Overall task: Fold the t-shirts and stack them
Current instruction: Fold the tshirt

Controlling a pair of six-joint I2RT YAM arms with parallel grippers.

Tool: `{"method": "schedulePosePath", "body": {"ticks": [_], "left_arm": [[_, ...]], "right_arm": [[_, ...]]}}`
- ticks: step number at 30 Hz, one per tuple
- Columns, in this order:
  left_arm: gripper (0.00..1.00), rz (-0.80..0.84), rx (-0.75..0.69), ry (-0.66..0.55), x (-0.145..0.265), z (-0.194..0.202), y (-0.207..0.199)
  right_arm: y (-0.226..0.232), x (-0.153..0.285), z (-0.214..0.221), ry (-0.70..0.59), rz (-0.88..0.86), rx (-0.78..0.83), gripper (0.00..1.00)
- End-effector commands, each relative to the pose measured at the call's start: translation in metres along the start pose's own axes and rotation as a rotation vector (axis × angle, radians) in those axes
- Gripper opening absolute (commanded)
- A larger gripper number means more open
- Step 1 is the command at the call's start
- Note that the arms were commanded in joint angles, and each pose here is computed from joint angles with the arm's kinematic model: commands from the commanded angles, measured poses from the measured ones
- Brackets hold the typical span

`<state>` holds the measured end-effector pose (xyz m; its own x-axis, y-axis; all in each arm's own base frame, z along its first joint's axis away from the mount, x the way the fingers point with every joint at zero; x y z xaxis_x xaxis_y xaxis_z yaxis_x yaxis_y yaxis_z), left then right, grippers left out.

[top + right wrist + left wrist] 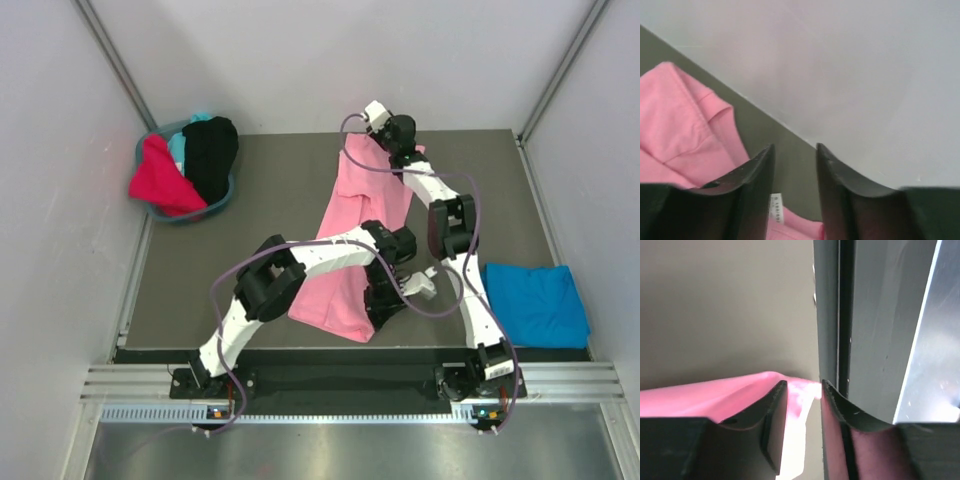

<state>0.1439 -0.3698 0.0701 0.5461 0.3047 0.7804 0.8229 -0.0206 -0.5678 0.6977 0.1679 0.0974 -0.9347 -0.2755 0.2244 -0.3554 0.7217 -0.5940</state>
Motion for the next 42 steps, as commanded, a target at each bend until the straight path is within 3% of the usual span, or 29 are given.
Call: {"method": "schedulePosePath", "body": {"ticks": [1, 2, 6, 7, 9, 10, 11, 13, 14, 16, 17, 19, 24, 31, 42], "left_arm": [[0.39, -0.083, -0.11, -0.162, 0.048, -0.044, -0.023], [0.4, -0.107, -0.129, -0.193, 0.06, -0.049, -0.027], [0.43, -0.274, -0.173, -0.389, 0.127, -0.07, -0.043], [0.43, -0.314, -0.134, -0.445, 0.146, -0.069, -0.036], [0.49, -0.36, -0.03, -0.558, 0.18, -0.062, -0.038], [0.5, -0.397, 0.021, -0.635, 0.204, -0.056, -0.025], [0.5, -0.39, 0.12, -0.668, 0.208, -0.045, -0.018], [0.5, -0.437, 0.224, -0.784, 0.246, -0.021, -0.005], [0.5, -0.419, 0.327, -0.795, 0.242, -0.004, 0.003], [0.5, -0.432, 0.454, -0.866, 0.262, 0.026, 0.015], [0.5, -0.41, 0.541, -0.87, 0.256, 0.04, 0.021], [0.49, -0.412, 0.639, -0.911, 0.264, 0.063, 0.029], [0.47, -0.312, 0.897, -0.953, 0.246, 0.102, 0.042], [0.45, -0.188, 1.251, -0.897, 0.205, 0.156, 0.055], [0.45, -0.112, 1.45, -0.754, 0.133, 0.193, 0.044]], "right_arm": [[-0.088, 0.031, -0.084, -0.179, 0.238, -0.07, 0.41], [-0.101, 0.039, -0.092, -0.183, 0.276, -0.087, 0.53], [-0.142, 0.082, -0.12, -0.193, 0.338, -0.18, 0.72], [-0.163, 0.108, -0.148, -0.227, 0.372, -0.201, 0.73], [-0.153, 0.125, -0.142, -0.158, 0.317, -0.298, 0.74], [-0.167, 0.153, -0.162, -0.177, 0.324, -0.341, 0.75], [-0.15, 0.16, -0.144, -0.086, 0.265, -0.385, 0.75], [-0.151, 0.195, -0.153, -0.052, 0.229, -0.545, 0.76], [-0.122, 0.205, -0.13, 0.064, 0.124, -0.597, 0.76], [-0.109, 0.241, -0.133, 0.105, 0.063, -0.748, 0.76], [-0.072, 0.253, -0.106, 0.202, -0.043, -0.791, 0.75], [-0.055, 0.289, -0.11, 0.221, -0.114, -0.875, 0.74], [0.042, 0.361, -0.068, 0.526, -0.439, -1.128, 0.65], [0.154, 0.449, -0.076, 0.683, -0.83, -1.156, 0.64], [0.236, 0.52, -0.002, 1.108, -0.833, -1.252, 0.57]]}}
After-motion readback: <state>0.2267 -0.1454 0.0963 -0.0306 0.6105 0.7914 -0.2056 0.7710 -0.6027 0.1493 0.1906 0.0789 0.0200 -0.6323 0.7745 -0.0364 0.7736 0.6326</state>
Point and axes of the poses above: each gripper's point midway between its finger pads, its own x axis back along the fingers, its own y axis along the line the jaws close on, z = x × y, the point moved 4 cm from there along x, back along the fingers, and after that the axes turned 3 degrees about x, right-handed, at the moved point
